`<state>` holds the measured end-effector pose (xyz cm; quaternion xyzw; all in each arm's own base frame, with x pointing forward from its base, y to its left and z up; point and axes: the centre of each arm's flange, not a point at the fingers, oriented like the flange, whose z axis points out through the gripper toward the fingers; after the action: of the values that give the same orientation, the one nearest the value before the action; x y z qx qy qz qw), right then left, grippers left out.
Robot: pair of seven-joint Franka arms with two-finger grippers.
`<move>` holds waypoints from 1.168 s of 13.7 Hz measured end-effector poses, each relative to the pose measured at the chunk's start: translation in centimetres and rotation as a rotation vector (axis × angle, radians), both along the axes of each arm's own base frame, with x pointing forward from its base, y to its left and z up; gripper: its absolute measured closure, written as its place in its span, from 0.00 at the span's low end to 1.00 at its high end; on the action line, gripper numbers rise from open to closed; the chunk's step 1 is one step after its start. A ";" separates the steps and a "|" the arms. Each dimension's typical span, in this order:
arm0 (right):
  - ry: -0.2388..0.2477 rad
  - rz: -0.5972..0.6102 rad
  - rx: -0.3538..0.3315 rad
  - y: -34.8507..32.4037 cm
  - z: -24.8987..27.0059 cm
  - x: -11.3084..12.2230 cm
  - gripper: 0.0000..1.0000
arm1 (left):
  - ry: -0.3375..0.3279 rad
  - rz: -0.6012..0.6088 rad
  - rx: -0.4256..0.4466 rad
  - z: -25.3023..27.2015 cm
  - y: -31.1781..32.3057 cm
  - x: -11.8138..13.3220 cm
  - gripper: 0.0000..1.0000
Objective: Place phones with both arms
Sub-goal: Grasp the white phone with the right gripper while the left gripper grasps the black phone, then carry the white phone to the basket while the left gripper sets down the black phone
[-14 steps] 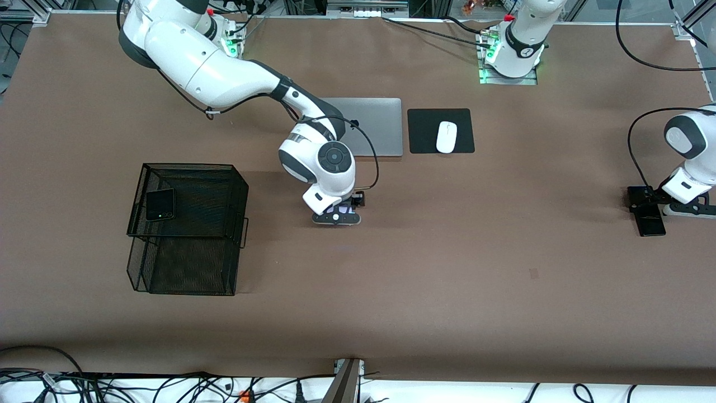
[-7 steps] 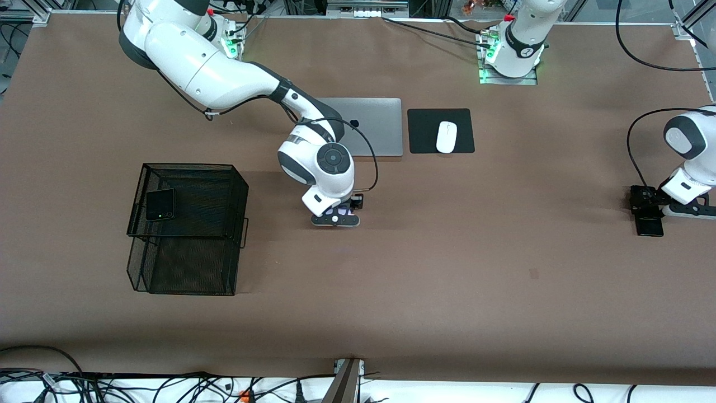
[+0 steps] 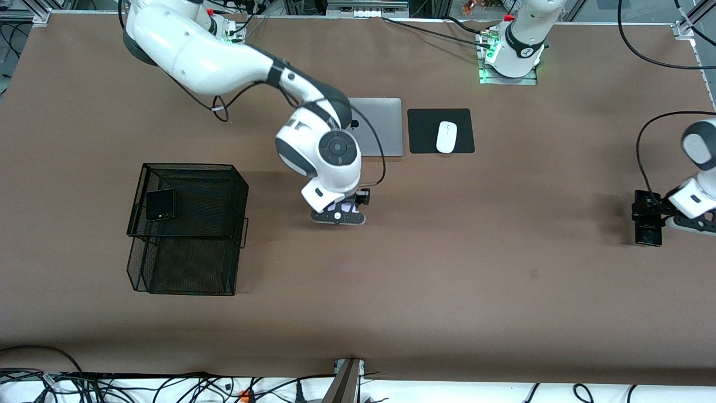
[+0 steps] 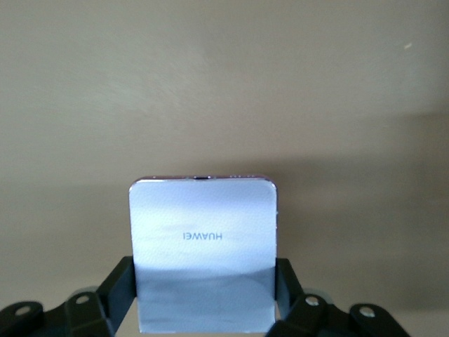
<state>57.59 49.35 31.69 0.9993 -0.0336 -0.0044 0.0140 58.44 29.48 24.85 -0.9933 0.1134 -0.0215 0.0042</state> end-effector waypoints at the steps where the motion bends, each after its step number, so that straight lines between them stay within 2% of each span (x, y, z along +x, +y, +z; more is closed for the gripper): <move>1: -0.004 -0.005 -0.004 -0.3 2.4 0.1 0.17 | 0.037 -0.025 0.004 1.6 -1.3 1.1 0.20; 3: -0.013 0.002 -0.029 -2.0 5.9 0.7 0.17 | 0.100 -0.090 0.014 4.0 -5.4 3.5 0.20; 5: 0.002 0.009 -0.051 -4.8 8.8 1.7 0.17 | 0.151 -0.167 0.021 5.3 -10.9 5.5 0.20; 7: 0.034 0.033 -0.096 -8.7 11.0 3.3 0.17 | 0.162 -0.236 0.026 5.9 -16.3 7.0 0.20; 10: 0.096 0.091 -0.131 -16.2 13.7 6.6 0.17 | 0.159 -0.308 -0.026 6.2 -25.1 8.2 0.20; 11: 0.111 0.119 -0.127 -19.3 14.7 7.9 0.17 | 0.160 -0.315 -0.043 6.3 -28.4 8.4 0.20; 13: 0.136 0.163 -0.090 -26.3 16.6 10.0 0.17 | 0.176 -0.251 -0.076 6.0 -36.2 8.0 0.20; 16: 0.149 0.232 -0.035 -37.7 18.5 12.2 0.17 | 0.213 -0.115 -0.062 4.8 -51.6 4.8 0.20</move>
<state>69.84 11.65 50.22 0.9930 0.0833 -0.0761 0.0343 63.21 -22.16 29.68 -0.9815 0.1692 0.0805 -0.0396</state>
